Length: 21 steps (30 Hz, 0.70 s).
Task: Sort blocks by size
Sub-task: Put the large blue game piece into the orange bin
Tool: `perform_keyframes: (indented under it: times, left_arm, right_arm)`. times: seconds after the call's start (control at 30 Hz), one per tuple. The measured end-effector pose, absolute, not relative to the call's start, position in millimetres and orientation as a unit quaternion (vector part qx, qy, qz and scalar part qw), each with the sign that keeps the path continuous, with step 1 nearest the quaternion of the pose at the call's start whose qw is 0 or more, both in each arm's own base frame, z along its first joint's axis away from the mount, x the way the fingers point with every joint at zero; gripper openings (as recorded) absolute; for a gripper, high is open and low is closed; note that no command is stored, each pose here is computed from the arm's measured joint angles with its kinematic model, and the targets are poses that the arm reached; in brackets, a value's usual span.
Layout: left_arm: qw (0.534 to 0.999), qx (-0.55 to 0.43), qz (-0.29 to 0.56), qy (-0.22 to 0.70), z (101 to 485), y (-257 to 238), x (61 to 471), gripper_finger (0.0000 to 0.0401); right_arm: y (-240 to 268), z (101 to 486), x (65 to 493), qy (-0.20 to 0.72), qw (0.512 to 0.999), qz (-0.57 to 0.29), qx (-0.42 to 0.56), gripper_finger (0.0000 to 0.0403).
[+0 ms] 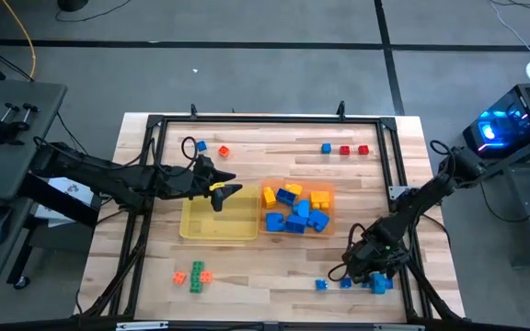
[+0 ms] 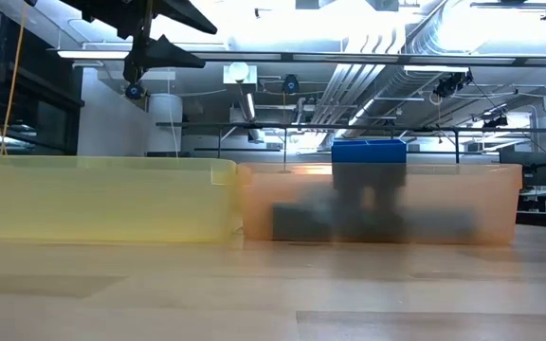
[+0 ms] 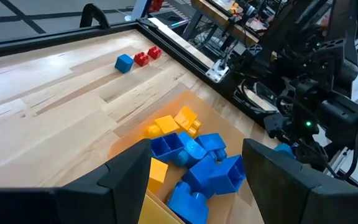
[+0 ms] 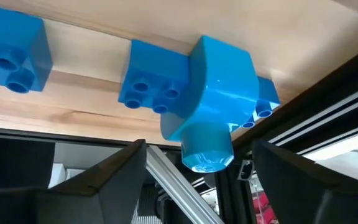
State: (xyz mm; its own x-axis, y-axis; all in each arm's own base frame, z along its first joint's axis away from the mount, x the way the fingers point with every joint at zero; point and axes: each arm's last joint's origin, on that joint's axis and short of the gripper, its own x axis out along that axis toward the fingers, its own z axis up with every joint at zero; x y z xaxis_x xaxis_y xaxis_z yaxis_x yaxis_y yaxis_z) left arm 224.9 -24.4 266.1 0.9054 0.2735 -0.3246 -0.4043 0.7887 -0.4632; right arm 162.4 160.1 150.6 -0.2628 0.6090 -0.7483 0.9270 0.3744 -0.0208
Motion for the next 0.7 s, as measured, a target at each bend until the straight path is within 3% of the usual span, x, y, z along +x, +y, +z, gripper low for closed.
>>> perform_keyframes:
  times: [0.33,0.7]
  left_arm:
    - [0.938,-0.27,0.18,0.121,266.1,-24.5,224.9,0.0237]
    - [0.938,-0.27,0.181,0.122,265.9,-24.5,224.8,0.0237]
  right_arm:
    - [159.4,150.3,161.8,0.758,0.339,-0.239,0.502,0.0193]
    - [159.3,150.2,161.8,0.76,0.343,-0.234,0.5,0.0183]
